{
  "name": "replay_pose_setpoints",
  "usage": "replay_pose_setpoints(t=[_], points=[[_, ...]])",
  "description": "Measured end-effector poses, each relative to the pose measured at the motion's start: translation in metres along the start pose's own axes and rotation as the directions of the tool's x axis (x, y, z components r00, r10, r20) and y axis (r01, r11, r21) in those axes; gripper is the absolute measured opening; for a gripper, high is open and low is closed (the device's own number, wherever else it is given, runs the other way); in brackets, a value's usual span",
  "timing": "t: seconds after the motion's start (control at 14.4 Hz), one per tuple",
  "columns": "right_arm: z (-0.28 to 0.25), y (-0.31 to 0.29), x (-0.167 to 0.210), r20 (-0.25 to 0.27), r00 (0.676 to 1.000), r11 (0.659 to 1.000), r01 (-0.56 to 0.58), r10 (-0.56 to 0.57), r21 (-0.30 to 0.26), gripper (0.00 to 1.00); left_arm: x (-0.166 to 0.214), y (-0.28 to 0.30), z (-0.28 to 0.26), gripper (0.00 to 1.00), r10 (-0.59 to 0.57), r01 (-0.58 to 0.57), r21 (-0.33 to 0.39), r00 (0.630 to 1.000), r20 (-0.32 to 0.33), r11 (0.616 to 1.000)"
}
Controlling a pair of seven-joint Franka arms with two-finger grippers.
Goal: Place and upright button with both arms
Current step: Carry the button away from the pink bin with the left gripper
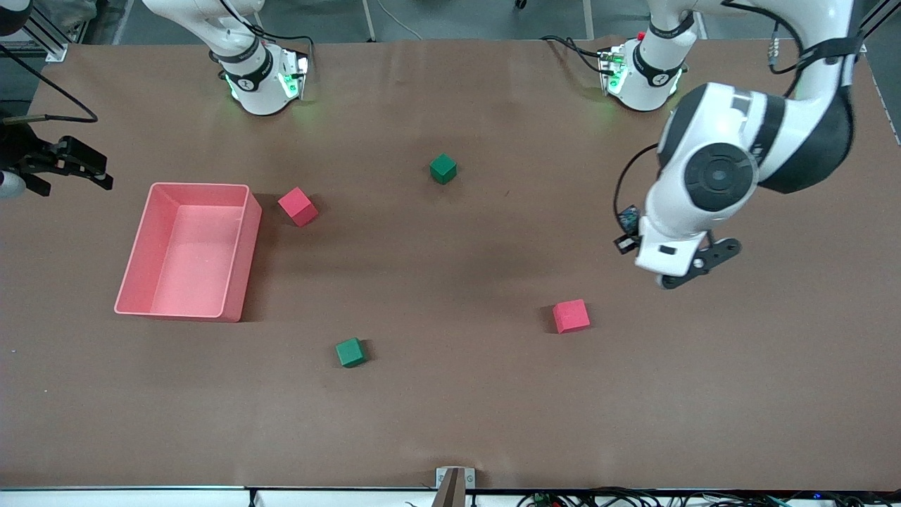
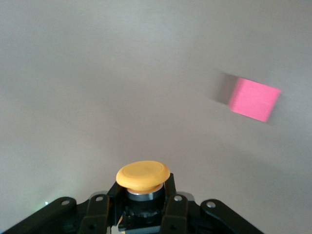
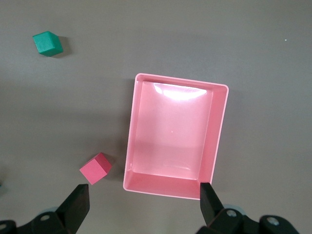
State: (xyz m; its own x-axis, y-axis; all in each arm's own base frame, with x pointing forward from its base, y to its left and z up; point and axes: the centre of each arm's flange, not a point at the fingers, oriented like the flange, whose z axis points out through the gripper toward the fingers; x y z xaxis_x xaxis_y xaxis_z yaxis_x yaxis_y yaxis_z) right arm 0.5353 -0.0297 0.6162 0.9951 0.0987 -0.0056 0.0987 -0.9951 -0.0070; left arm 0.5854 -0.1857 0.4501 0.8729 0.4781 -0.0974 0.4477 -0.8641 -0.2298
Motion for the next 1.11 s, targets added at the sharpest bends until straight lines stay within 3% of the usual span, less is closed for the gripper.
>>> replay_pose_setpoints(t=[0.49,0.9,1.11], points=[[0.000,0.000,0.000,-0.002,1.000,1.000,-0.001,0.001,0.002,1.00,0.043,-0.048,0.041,0.34,-0.062,0.062,-0.014,0.998,0.011,0.998],[0.000,0.000,0.001,-0.006,1.000,1.000,-0.001,0.001,0.002,1.00,0.064,-0.092,0.083,0.34,-0.105,0.106,0.016,0.993,-0.048,0.994],[0.000,0.000,0.001,-0.005,1.000,1.000,0.000,0.000,0.003,1.00,0.068,-0.103,0.101,0.34,-0.198,0.204,0.054,0.975,-0.098,0.977]])
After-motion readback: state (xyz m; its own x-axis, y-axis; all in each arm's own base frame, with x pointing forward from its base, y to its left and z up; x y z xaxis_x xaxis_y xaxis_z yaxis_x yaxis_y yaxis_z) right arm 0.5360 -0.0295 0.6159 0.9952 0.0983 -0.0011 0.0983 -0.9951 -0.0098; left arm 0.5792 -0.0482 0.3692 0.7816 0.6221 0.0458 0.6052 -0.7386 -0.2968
